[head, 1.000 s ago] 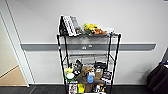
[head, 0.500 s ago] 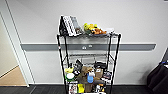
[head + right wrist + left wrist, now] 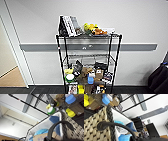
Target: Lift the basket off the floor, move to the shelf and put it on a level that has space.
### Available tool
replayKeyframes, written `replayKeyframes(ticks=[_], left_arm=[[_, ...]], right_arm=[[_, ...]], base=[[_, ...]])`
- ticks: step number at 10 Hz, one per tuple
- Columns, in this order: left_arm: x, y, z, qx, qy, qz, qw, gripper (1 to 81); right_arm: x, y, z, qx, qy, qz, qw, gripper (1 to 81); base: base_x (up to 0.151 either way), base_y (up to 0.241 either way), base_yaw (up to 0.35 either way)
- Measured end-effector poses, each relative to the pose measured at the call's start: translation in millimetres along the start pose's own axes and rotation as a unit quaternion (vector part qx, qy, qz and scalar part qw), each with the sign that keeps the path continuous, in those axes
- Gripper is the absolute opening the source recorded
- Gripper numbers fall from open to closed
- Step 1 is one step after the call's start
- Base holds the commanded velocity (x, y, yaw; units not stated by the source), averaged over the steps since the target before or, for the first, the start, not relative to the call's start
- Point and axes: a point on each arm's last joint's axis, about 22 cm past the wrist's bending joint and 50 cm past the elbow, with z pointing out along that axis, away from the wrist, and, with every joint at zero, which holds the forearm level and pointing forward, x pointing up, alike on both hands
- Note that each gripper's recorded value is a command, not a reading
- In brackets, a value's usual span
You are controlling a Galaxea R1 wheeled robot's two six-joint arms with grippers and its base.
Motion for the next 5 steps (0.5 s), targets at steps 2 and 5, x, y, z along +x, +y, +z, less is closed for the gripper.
replayKeyframes(ticks=[2, 5], left_arm=[[2.7, 2.6, 0.9, -0.003, 0.004, 0.005, 1.0, 1.0], [2.0, 2.9, 1.1, -0.003, 0.003, 0.004, 1.0, 1.0]], right_arm=[[0.8, -0.6, -0.5, 0.001, 0.002, -0.002, 1.0, 1.0], [-0.3, -2.1, 0.1, 0.002, 0.0, -0.002, 1.0, 1.0]], base=[[0.096, 0.0, 0.0], [0.1, 0.0, 0.0]])
